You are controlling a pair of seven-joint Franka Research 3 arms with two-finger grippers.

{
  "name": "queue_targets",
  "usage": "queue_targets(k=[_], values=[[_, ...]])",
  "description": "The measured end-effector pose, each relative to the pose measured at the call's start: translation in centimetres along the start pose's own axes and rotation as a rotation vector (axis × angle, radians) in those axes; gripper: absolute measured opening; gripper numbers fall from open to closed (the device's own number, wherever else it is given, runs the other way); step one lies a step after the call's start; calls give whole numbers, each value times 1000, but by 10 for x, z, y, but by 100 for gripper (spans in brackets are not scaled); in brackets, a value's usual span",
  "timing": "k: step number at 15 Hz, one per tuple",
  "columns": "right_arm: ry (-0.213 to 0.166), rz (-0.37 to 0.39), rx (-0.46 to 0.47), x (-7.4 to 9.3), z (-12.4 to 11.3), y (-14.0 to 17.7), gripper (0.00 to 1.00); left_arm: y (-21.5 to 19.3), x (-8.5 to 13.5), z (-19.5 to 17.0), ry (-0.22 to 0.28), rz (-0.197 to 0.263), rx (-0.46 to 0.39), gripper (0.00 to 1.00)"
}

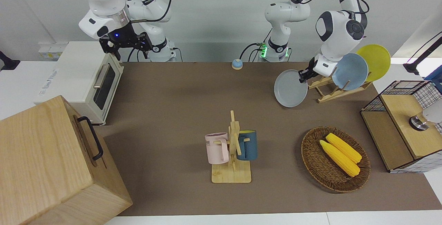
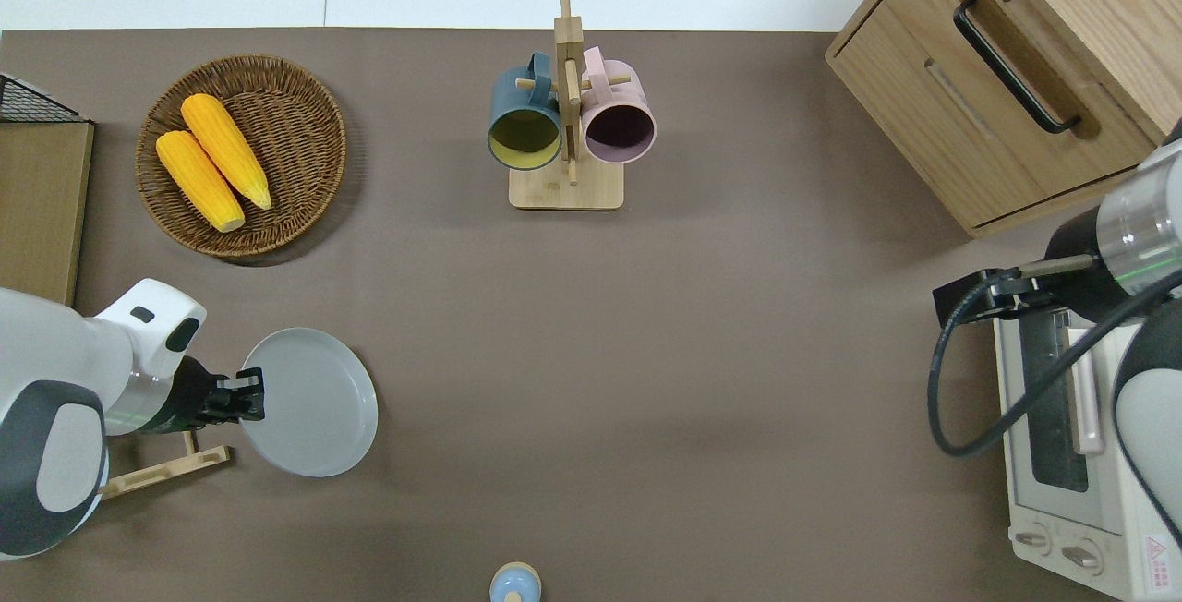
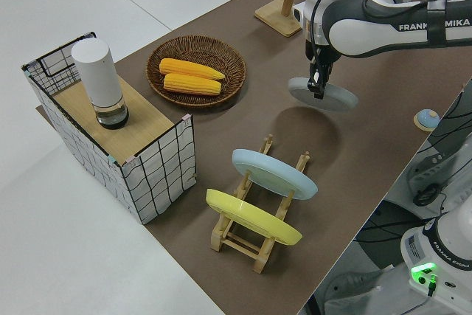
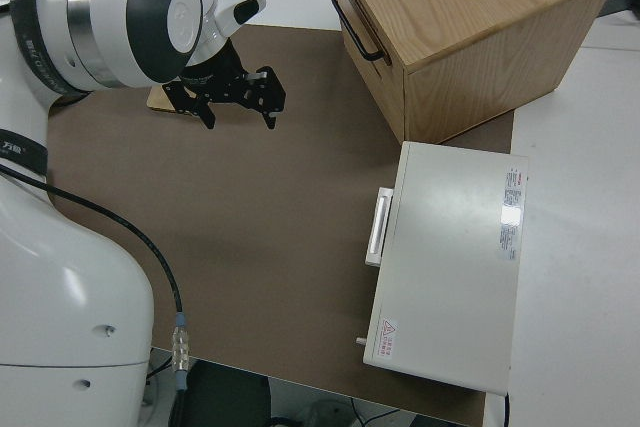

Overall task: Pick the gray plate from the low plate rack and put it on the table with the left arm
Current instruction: 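Lower the gray plate flat onto the table beside the rack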

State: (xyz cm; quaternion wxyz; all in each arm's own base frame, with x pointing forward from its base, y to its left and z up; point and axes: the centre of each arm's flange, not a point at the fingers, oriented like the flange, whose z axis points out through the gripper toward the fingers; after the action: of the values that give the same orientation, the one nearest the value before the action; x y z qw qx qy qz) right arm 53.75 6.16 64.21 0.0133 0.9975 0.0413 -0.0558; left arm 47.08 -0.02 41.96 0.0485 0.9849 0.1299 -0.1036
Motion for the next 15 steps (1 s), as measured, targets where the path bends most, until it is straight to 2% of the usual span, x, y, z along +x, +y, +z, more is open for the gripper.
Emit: queue_targets(k=[5, 7, 12, 15], values=[[0, 0, 0, 0, 0, 0, 99, 2, 1, 6, -2, 2, 2, 14], [0, 0, 0, 0, 0, 0, 99, 2, 1, 6, -1, 2, 2, 19], [0, 0, 0, 0, 0, 0, 99, 2, 1, 6, 1, 2, 1, 74], [0, 0, 0, 0, 0, 0, 99, 2, 1, 6, 2, 2, 1, 81]])
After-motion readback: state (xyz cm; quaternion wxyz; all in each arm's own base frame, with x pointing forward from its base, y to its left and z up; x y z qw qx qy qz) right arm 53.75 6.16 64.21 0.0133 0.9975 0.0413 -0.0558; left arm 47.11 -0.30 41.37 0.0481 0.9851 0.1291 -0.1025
